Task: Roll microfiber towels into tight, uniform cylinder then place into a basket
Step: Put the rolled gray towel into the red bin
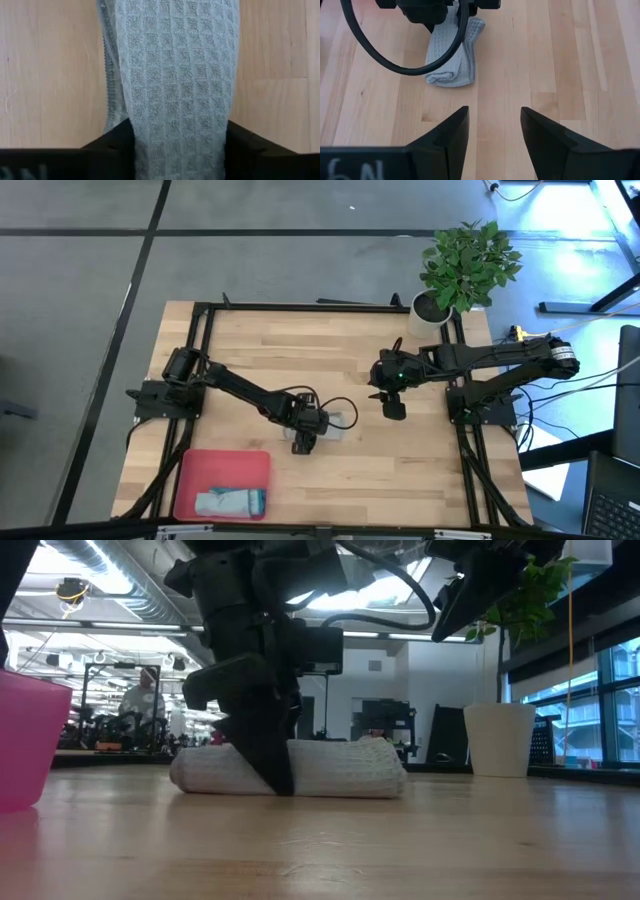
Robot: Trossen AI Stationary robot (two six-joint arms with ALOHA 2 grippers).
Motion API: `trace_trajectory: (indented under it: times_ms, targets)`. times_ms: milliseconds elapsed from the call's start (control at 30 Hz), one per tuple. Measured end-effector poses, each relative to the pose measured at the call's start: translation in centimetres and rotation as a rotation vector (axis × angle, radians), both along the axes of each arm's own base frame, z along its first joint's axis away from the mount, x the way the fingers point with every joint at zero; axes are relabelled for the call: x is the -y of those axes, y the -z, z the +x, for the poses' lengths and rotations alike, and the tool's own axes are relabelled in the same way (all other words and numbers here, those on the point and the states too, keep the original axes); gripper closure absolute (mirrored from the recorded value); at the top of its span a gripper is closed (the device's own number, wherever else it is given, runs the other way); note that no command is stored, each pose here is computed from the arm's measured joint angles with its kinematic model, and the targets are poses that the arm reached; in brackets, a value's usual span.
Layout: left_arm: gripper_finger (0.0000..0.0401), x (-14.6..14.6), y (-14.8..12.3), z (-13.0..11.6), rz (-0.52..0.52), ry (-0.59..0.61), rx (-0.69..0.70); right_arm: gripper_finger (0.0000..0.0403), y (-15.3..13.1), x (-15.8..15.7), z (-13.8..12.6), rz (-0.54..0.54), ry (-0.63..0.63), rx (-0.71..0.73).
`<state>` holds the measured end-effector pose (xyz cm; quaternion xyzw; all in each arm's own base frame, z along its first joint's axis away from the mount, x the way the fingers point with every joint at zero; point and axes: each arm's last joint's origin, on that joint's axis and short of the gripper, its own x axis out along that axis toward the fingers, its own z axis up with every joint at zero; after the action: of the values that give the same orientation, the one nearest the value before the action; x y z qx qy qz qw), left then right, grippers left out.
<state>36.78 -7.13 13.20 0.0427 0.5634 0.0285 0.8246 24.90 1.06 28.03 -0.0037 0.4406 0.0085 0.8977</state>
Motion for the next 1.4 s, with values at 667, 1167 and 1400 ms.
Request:
trace_trajectory:
  times_ms: [667, 1167, 1400]
  targets:
    - [0.0367, 1.4, -4.0, -2.4, -0.042, 0.059, -0.021, 0.0223, -0.1, 0.0, 0.1, 0.000, 0.001, 0.014]
    - [0.0365, 8.1, -13.6, -13.4, -0.073, 0.024, 0.033, 0.0223, -0.5, 0.0, 0.6, -0.014, -0.019, 0.081]
    - [0.0365, 11.5, -15.3, -18.4, -0.156, 0.040, 0.063, 0.0223, -2.5, -1.1, 3.0, -0.034, -0.114, 0.402]
